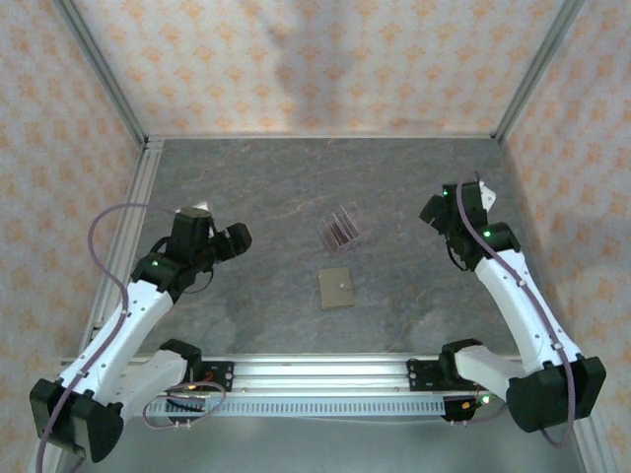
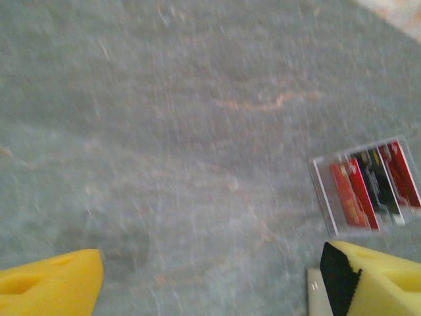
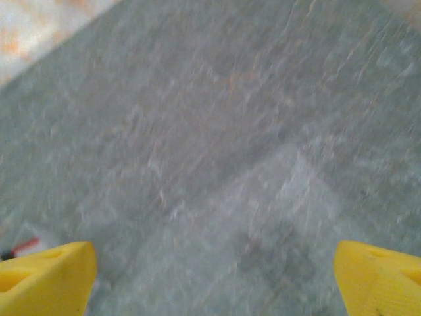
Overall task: Put the credit cards into the card holder
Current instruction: Open the button on the card holder.
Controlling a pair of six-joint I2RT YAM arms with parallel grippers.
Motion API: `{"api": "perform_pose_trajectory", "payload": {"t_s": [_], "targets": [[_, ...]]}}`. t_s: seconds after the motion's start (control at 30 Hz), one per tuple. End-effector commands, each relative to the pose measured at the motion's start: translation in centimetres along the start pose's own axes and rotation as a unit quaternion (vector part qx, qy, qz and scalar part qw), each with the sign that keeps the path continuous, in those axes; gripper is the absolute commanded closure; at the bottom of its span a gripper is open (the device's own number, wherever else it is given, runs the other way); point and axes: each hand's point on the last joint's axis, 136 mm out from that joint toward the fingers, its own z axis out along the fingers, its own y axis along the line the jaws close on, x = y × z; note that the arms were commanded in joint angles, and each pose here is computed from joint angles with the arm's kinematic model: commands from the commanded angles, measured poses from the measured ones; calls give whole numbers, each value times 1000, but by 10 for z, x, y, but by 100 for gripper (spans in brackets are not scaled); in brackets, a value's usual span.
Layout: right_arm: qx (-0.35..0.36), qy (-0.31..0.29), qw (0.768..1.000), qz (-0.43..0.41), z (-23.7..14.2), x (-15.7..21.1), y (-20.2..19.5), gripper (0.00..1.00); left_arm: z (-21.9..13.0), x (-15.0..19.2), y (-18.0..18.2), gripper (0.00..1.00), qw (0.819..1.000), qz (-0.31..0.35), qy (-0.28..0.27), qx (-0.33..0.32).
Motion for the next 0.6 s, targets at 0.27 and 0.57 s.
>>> {"api": "perform_pose_trajectory", "payload": {"t_s": [0.27,0.57], "targets": [[-55,128,984,-110,-29,109,33,15,22,87,-26,24,991,-43,115,44],[-90,183,962,-180,-29,191,91,33,41,124,-59,37,979,12,192,63]]}}
